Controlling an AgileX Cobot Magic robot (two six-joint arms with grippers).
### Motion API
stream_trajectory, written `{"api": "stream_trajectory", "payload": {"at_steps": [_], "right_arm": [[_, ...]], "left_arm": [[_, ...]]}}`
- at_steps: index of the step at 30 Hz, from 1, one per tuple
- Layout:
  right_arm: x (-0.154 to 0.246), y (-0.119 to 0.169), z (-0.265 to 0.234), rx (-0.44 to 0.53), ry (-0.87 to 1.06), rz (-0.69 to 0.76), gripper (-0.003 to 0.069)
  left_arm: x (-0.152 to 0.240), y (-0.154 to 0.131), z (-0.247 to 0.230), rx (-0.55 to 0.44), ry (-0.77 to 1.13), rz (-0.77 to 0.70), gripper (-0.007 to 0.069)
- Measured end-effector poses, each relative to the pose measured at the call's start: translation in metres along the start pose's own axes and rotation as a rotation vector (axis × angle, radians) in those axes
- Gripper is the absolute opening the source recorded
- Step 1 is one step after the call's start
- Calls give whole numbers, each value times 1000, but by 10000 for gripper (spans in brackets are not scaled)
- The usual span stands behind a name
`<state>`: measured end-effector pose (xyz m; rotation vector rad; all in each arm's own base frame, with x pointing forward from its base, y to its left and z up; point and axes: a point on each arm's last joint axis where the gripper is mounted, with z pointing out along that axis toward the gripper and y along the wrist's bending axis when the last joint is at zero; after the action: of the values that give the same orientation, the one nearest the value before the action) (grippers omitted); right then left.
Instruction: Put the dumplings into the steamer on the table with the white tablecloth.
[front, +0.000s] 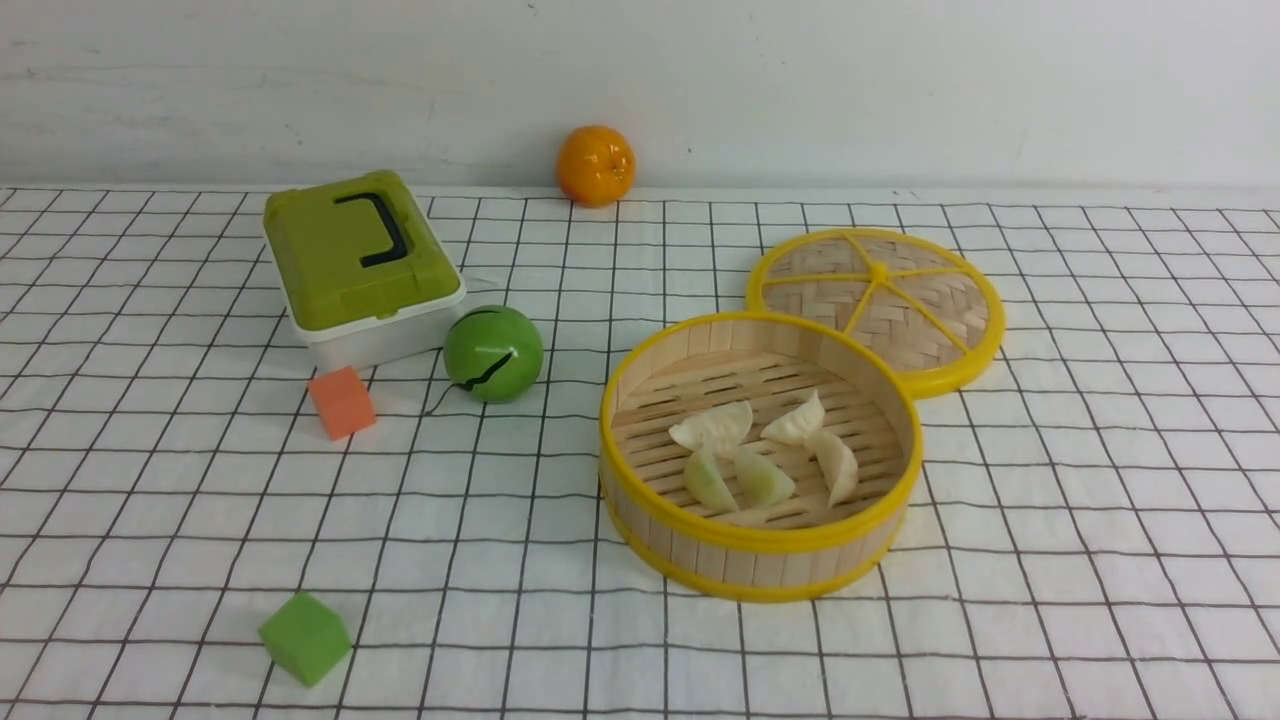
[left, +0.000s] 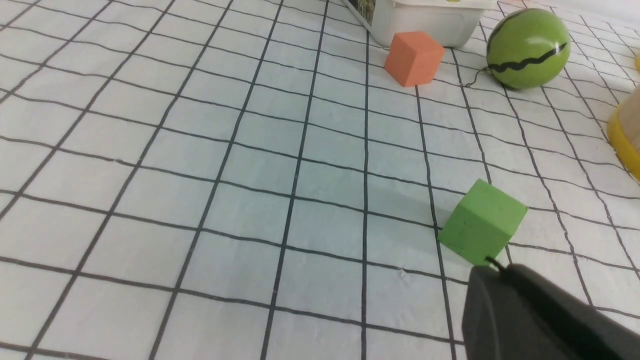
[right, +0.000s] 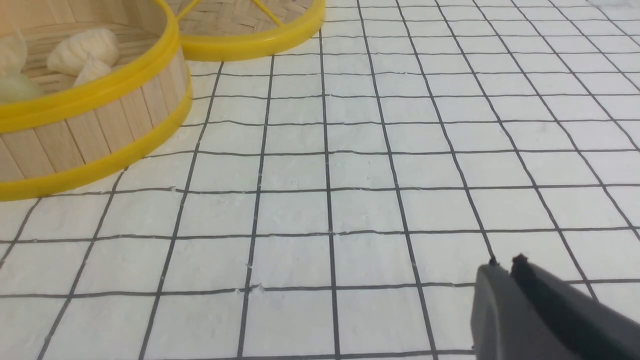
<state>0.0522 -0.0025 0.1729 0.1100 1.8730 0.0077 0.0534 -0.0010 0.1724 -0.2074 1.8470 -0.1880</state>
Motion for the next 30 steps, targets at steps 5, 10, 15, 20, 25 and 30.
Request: {"api": "stream_trajectory", "payload": {"at_steps": [5,10,15,20,25,30], "right_arm": [[0,0,0,0,0,0,38],[0,0,0,0,0,0,41],[0,0,0,0,0,0,46],[0,0,0,0,0,0,51],[0,0,0,0,0,0,55],[0,0,0,0,0,0,62]], "left_arm": [[0,0,0,0,0,0,-12],[0,0,0,0,0,0,-12],[0,0,0,0,0,-1,-12],[0,0,0,0,0,-1,-12],[0,0,0,0,0,-1,-12],[0,0,0,0,0,-1,-12]]}}
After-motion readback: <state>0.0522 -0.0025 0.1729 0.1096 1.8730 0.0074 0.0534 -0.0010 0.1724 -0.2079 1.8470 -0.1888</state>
